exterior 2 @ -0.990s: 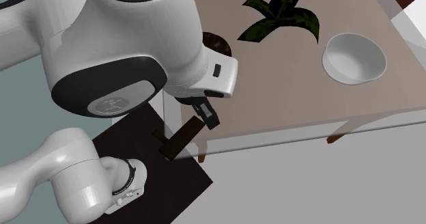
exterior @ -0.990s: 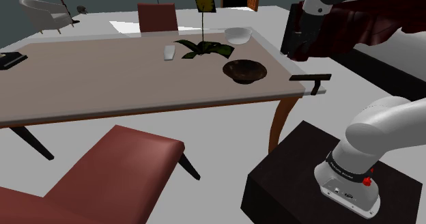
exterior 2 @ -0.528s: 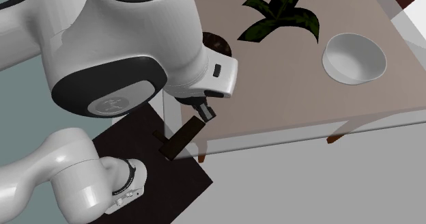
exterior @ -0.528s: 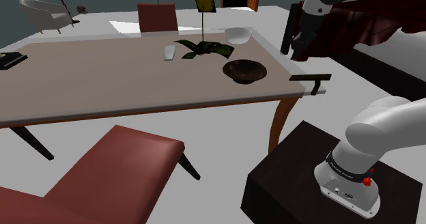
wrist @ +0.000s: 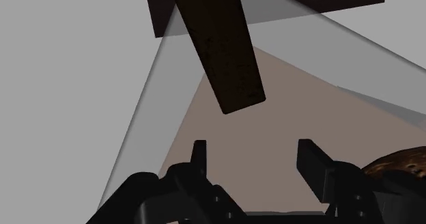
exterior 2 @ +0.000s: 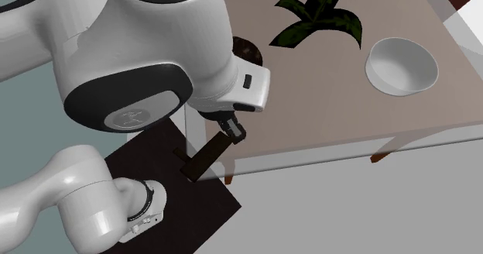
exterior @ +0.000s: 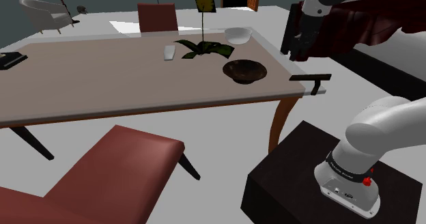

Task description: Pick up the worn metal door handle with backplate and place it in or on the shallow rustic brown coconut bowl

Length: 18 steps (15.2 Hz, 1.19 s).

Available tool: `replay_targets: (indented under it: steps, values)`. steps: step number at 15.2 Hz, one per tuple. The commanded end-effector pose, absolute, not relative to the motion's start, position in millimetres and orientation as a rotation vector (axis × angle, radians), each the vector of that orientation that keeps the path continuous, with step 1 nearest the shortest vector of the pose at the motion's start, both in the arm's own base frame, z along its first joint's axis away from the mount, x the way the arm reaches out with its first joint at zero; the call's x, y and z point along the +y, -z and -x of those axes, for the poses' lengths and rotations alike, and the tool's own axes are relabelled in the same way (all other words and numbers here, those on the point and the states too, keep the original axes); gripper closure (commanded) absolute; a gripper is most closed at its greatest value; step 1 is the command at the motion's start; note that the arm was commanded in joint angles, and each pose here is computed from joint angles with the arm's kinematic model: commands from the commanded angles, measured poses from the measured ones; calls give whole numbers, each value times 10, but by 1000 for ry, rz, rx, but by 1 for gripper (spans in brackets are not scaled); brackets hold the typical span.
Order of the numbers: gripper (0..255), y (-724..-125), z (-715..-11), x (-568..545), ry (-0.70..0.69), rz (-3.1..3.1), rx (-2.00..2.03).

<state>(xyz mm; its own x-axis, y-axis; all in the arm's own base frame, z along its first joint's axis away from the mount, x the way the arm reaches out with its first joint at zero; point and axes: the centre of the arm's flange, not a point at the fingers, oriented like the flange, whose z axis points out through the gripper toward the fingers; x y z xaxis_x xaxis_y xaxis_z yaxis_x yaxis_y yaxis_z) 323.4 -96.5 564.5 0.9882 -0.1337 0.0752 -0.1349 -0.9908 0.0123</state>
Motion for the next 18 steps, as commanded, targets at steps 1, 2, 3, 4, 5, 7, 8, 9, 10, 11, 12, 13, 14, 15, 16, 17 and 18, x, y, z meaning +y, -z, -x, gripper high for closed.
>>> replay_targets:
  steps: [1, 2, 3, 4, 5, 7, 8, 9, 10, 11, 12, 13, 14, 15, 16, 17, 18]
  values:
    - [0, -5507, -3267, -957, 57, -3110, -133]
    - [0, -5414, -3276, -958, 166, -3100, -82]
    - [0, -5320, -3279, -959, 276, -3086, -32]
    - [0, -5226, -3274, -960, 384, -3067, 18]
    - [0, -5132, -3263, -962, 491, -3043, 68]
    - [0, -5058, -3242, -966, 520, -3036, 82]
    - [0, -5008, -3224, -970, 520, -3036, 82]
    - [0, -4958, -3207, -973, 520, -3036, 82]
    - [0, -4908, -3189, -977, 520, -3036, 82]
    - [0, -4859, -3172, -980, 520, -3036, 82]
    - [0, -4809, -3154, -984, 520, -3036, 82]
    - [0, -4731, -3127, -990, 520, -3036, 82]
    - [0, -4731, -3127, -990, 520, -3036, 82]
    - [0, -4731, -3127, -990, 520, -3036, 82]
    - [0, -4731, -3127, -990, 520, -3036, 82]
    - [0, -4731, -3127, -990, 520, -3036, 82]
    - [0, -4731, -3127, -990, 520, -3036, 82]
